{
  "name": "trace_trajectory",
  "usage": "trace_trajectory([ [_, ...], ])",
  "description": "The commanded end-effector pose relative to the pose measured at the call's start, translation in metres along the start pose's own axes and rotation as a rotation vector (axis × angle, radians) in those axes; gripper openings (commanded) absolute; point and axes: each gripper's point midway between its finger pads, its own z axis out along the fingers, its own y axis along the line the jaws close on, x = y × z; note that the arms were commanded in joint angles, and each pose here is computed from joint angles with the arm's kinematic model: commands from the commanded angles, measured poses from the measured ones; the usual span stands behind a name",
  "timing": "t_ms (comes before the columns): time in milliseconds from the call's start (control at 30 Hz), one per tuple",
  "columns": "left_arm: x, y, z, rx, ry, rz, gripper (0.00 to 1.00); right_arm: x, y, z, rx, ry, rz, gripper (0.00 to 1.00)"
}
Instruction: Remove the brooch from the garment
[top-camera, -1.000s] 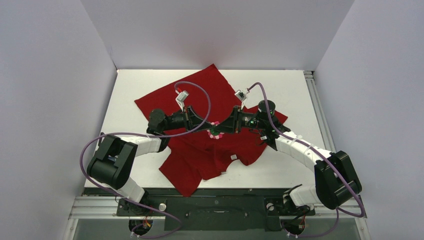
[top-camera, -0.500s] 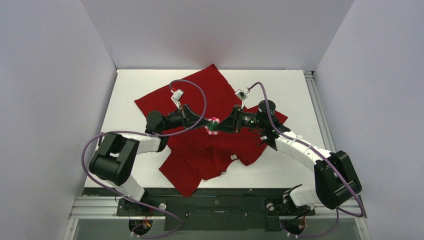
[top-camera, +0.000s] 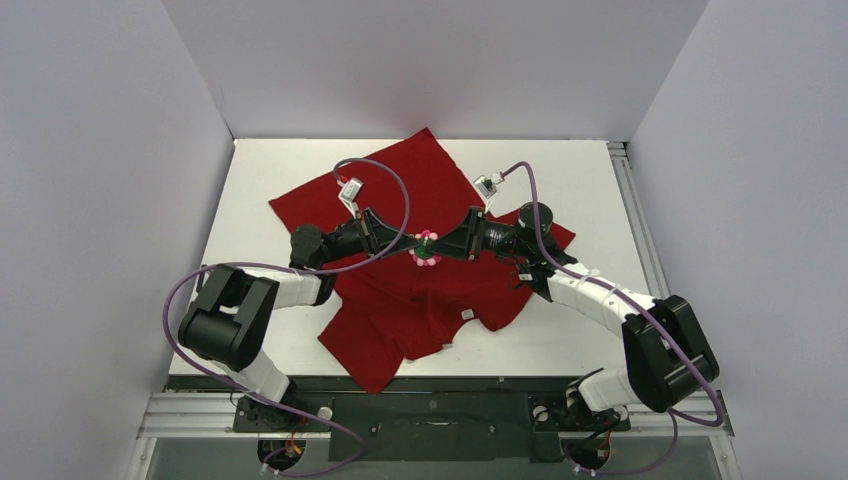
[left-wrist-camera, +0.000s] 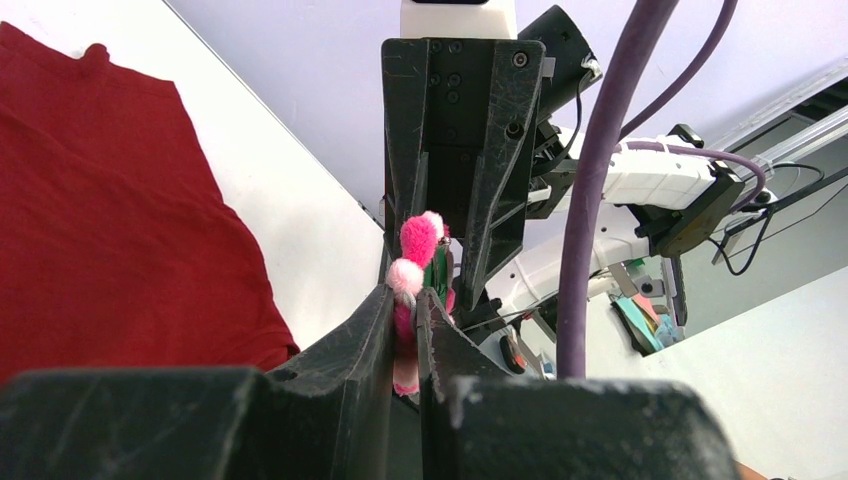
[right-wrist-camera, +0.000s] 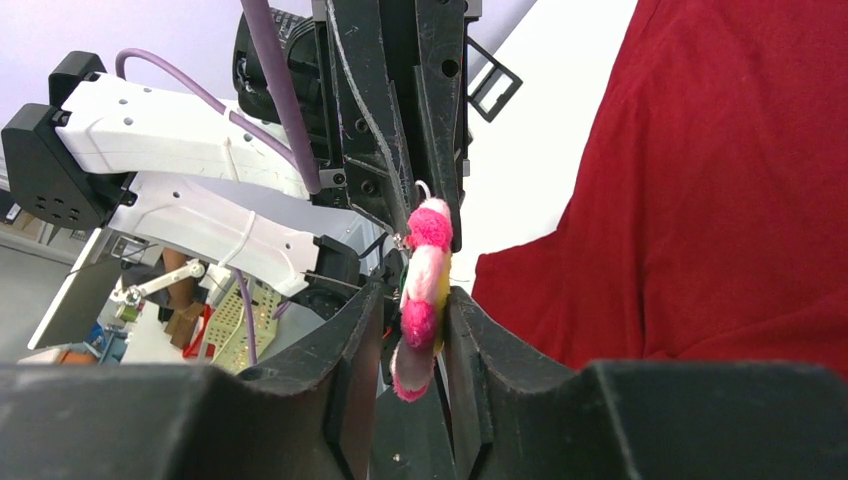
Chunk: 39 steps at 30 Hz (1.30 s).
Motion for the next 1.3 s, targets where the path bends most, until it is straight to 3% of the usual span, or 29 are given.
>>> trace_trajectory([
  [0,-0.006,-0.009,0.000,0.033,-0.027,0.039,0.00,-0.012,0.006,0.002,-0.028,-0.049,-0.068,0.24],
  [667,-0.005,-0.008,0.000,0.033,-0.033,0.035,0.00,-0.009,-0.001,0.007,-0.016,-0.036,-0.038,0.19],
  [1267,-0.005,-0.005,0.000,0.027,-0.040,0.027,0.00,-0.003,-0.004,0.010,-0.008,-0.012,-0.034,0.21],
])
